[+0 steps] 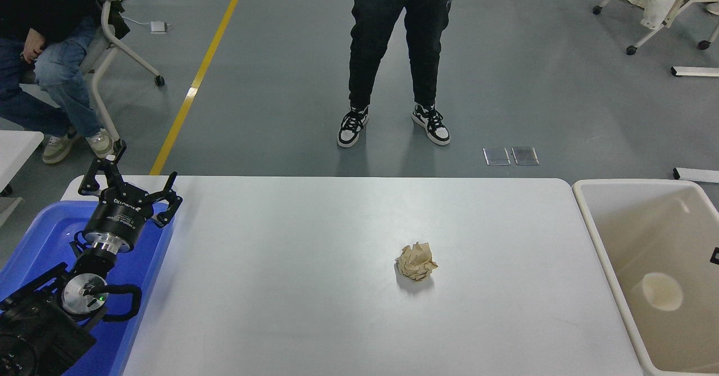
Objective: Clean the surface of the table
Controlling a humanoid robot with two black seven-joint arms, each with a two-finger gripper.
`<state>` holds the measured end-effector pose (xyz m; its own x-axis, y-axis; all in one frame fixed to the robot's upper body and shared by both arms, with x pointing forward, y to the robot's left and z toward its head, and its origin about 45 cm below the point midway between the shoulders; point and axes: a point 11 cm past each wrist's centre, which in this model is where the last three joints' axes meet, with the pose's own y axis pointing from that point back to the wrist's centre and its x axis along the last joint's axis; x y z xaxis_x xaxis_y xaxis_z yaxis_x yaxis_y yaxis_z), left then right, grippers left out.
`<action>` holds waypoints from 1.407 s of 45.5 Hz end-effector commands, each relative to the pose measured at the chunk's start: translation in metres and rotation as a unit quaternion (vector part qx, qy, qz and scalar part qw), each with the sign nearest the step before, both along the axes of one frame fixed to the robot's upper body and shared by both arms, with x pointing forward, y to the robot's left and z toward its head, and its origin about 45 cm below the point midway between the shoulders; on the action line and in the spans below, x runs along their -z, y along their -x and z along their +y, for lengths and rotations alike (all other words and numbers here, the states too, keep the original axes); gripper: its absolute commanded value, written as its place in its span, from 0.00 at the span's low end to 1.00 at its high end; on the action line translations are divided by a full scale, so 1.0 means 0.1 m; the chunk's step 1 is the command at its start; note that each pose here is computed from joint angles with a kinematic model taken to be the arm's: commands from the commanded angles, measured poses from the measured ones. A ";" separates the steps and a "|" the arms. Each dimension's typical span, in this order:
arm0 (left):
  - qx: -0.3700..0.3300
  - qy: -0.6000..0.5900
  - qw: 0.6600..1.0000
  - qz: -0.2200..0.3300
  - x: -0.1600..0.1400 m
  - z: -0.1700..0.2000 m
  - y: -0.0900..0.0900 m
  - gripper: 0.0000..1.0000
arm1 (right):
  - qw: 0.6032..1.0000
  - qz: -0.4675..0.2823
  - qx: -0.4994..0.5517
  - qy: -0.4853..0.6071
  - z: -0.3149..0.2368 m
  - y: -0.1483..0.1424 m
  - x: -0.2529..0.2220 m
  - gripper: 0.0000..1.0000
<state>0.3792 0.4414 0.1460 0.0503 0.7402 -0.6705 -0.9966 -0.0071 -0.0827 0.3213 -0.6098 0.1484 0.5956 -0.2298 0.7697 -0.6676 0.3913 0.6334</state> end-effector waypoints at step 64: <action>0.000 0.000 1.000 0.000 0.00 0.00 0.00 1.00 | 0.616 -0.415 0.178 -0.646 1.63 -0.98 -0.33 0.99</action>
